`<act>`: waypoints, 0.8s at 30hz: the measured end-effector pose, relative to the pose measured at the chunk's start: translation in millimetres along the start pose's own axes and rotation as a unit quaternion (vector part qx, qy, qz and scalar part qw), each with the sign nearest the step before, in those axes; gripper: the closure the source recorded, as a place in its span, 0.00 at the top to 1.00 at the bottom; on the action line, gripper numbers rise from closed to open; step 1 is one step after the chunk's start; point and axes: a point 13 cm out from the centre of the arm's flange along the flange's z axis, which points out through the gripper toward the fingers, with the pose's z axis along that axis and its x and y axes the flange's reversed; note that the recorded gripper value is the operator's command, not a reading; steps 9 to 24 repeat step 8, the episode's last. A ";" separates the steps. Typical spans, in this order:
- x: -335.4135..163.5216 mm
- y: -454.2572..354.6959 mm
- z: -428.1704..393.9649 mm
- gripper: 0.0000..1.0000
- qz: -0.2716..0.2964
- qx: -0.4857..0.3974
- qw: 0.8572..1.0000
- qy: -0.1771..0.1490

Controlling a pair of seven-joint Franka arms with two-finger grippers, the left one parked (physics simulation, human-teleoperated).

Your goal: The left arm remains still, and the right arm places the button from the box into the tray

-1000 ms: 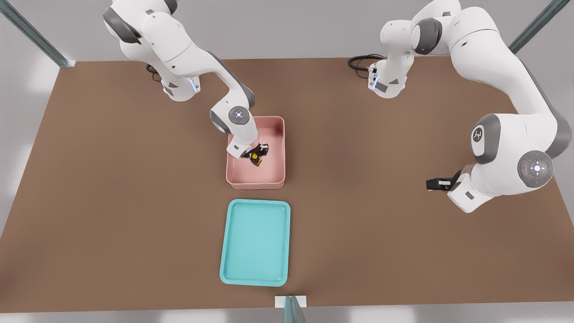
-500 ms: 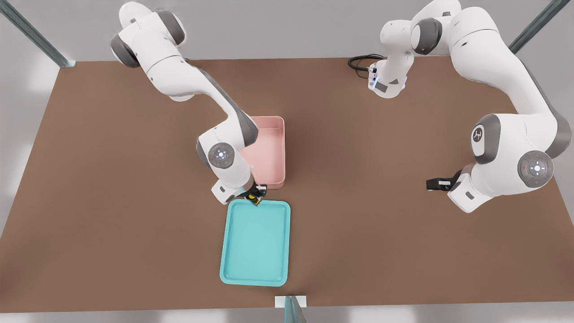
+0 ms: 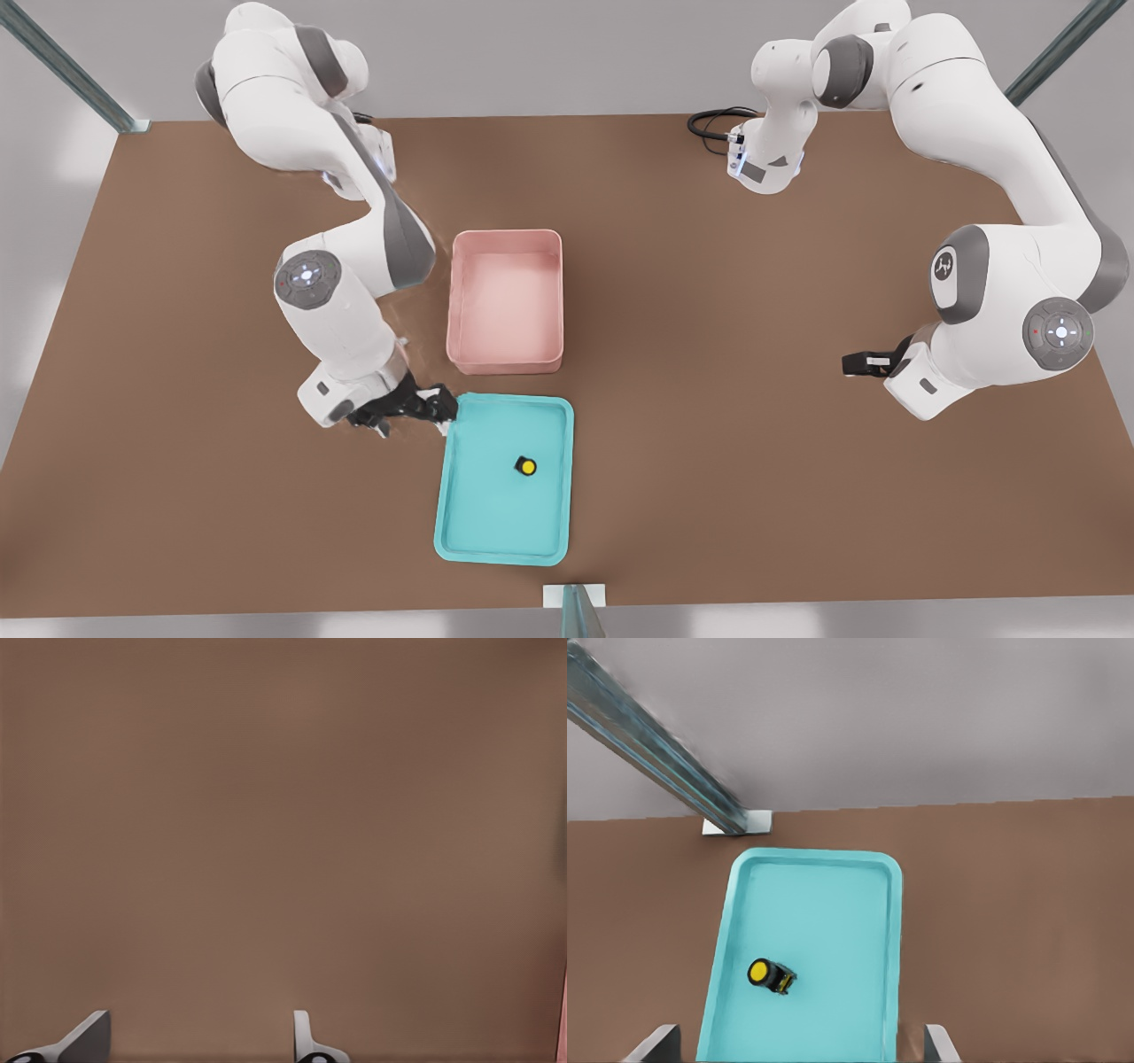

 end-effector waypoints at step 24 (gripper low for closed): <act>42.1 -224.6 -63.7 1.00 0.069 0.073 0.985 0.141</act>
